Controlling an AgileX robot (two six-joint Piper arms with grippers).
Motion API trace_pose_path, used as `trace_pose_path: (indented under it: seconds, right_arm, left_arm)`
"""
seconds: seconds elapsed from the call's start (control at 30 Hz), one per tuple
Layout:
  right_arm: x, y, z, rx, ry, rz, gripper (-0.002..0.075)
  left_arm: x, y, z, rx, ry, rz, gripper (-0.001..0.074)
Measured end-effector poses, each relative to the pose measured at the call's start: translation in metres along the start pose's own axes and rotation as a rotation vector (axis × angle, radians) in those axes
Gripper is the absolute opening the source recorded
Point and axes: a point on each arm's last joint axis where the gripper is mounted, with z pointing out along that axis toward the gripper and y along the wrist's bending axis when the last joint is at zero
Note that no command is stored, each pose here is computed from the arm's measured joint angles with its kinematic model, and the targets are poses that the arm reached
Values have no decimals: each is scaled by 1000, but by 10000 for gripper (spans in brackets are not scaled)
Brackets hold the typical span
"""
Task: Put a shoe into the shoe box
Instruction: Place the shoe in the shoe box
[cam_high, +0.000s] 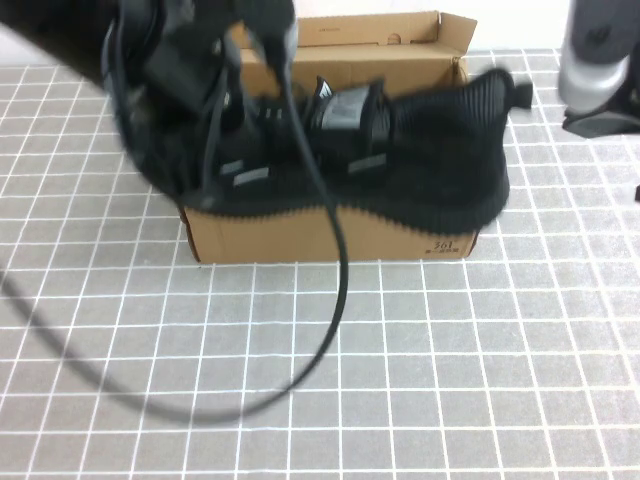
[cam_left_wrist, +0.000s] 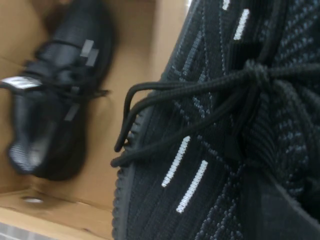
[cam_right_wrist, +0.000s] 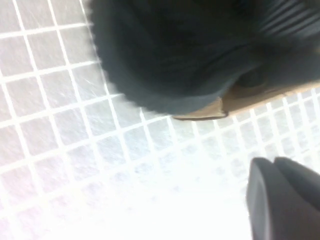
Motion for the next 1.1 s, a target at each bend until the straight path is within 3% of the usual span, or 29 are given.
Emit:
trace_pose_path:
  seconds: [0.3, 0.63, 0.77, 1.1]
  right_arm:
    - [17, -16, -3, -80, -97, 238, -16]
    - [28, -20, 2, -100, -96, 307, -16]
    - [34, -14, 14, -137, -65, 302, -16]
    - [40, -13, 34, -130, -64, 299, -16]
  left_arm:
    - [5, 63, 48, -25, 35, 12, 36]
    - [24, 111, 109, 5, 5, -33, 36]
    - [30, 122, 115, 9, -48, -51, 36]
    - [33, 124, 132, 44, -78, -41, 34]
